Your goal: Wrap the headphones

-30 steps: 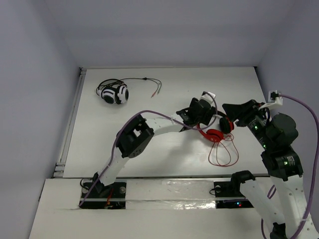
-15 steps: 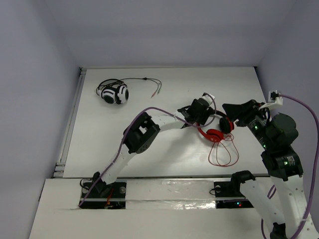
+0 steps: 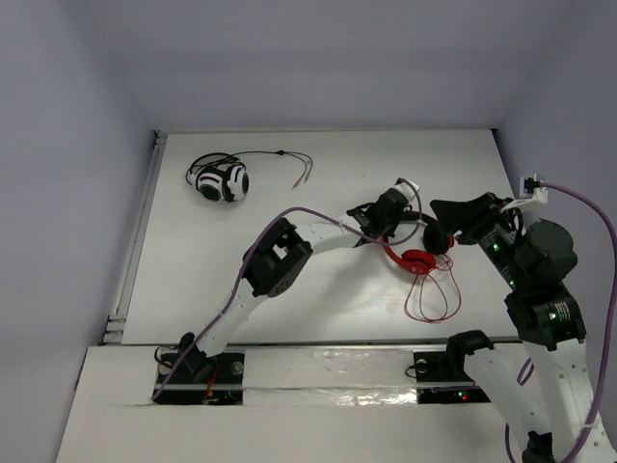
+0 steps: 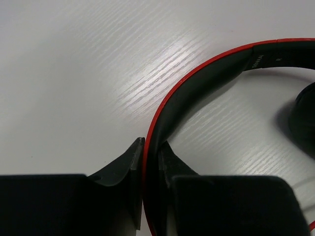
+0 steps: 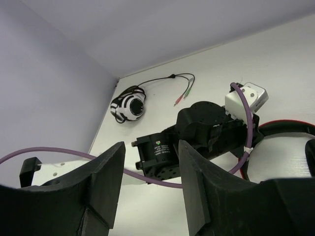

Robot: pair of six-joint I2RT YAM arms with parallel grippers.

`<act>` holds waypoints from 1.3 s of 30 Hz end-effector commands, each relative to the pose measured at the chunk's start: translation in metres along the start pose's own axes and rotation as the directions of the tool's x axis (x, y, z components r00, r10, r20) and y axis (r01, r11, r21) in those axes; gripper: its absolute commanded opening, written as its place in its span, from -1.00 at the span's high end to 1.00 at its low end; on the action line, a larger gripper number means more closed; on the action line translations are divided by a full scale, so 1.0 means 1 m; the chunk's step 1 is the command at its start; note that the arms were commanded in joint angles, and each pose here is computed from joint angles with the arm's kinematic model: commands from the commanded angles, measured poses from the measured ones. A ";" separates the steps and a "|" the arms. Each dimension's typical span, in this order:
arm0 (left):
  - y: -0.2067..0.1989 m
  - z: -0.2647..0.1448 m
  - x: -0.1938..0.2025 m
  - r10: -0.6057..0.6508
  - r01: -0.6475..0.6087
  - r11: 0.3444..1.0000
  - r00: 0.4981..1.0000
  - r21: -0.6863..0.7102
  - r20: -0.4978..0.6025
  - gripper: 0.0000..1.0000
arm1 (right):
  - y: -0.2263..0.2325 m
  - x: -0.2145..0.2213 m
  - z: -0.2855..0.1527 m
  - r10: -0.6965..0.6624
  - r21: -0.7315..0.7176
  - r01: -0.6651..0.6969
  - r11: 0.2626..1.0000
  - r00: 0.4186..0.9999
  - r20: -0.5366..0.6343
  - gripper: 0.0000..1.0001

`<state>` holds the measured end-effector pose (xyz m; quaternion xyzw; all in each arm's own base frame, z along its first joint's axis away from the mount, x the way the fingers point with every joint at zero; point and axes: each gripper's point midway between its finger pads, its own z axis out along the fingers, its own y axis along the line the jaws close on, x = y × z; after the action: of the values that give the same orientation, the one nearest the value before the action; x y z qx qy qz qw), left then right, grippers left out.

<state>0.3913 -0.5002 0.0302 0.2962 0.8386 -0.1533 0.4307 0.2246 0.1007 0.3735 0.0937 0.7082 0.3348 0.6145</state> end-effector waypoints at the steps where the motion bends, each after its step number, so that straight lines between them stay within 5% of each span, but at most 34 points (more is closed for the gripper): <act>1: 0.013 -0.002 0.019 0.017 -0.020 0.998 0.999 -0.062 -0.049 1.00 | 0.009 -0.013 -0.001 -0.016 -0.034 0.018 0.999 0.998 0.053 -0.06; 3: 0.029 -0.016 -0.001 -0.023 0.022 0.997 1.000 -0.075 -0.011 1.00 | 0.009 -0.014 -0.002 -0.018 -0.035 0.021 0.999 0.998 0.059 0.51; 4: 0.027 -0.025 -0.017 -0.036 0.037 0.997 0.999 -0.064 0.020 1.00 | 0.009 -0.014 -0.002 -0.018 -0.035 0.021 0.999 0.998 0.059 0.51; 5: 0.039 -0.034 -0.021 -0.050 0.052 0.996 0.998 -0.075 0.022 1.00 | 0.010 -0.015 -0.002 -0.018 -0.043 0.021 0.999 0.998 0.063 0.79; 7: 0.052 -0.071 -0.062 -0.096 0.104 0.992 0.990 -0.069 0.106 1.00 | 0.011 -0.011 0.000 -0.005 -0.058 0.009 0.998 0.998 0.058 0.98; 20: 0.182 -0.276 -0.167 -0.250 0.317 0.930 0.916 -0.184 0.315 1.00 | 0.052 -0.007 0.028 -0.068 -0.332 0.076 0.940 0.997 0.034 1.00; 22: 0.195 -0.302 -0.175 -0.265 0.337 0.921 0.910 -0.196 0.319 1.00 | 0.052 0.001 0.039 -0.109 -0.360 0.101 0.927 0.994 -0.002 0.83; 23: 0.205 -0.319 -0.191 -0.266 0.351 0.915 0.895 -0.199 0.358 1.00 | 0.061 0.004 0.040 -0.138 -0.422 0.123 0.898 0.990 -0.006 0.31; 26: 0.206 -0.357 -0.210 -0.236 0.354 0.896 0.891 -0.269 0.389 1.00 | 0.058 0.018 0.057 -0.159 -0.440 0.102 0.892 0.983 -0.095 -0.34; 31: 0.181 -0.387 -0.221 -0.155 0.300 0.909 0.887 -0.289 0.436 1.00 | 0.066 0.018 0.051 -0.126 -0.478 0.065 0.876 0.987 -0.098 -0.41; 33: 0.179 -0.366 -0.207 -0.145 0.275 0.905 0.916 -0.323 0.374 1.00 | 0.078 0.017 0.041 -0.139 -0.527 0.060 0.848 0.984 -0.112 -0.20; 36: 0.186 -0.353 -0.200 -0.119 0.256 0.876 0.936 -0.409 0.330 1.00 | 0.085 0.011 0.028 -0.135 -0.527 0.062 0.848 0.986 -0.101 0.76; 39: 0.181 -0.341 -0.203 -0.115 0.250 0.876 0.938 -0.412 0.326 1.00 | 0.080 0.009 0.016 -0.139 -0.477 0.077 0.875 0.986 -0.096 0.99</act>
<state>0.3696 -0.2645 0.3776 0.1161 0.8142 -0.0582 0.5658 0.2346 0.1762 0.3862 -0.1032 0.6682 0.4721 0.5656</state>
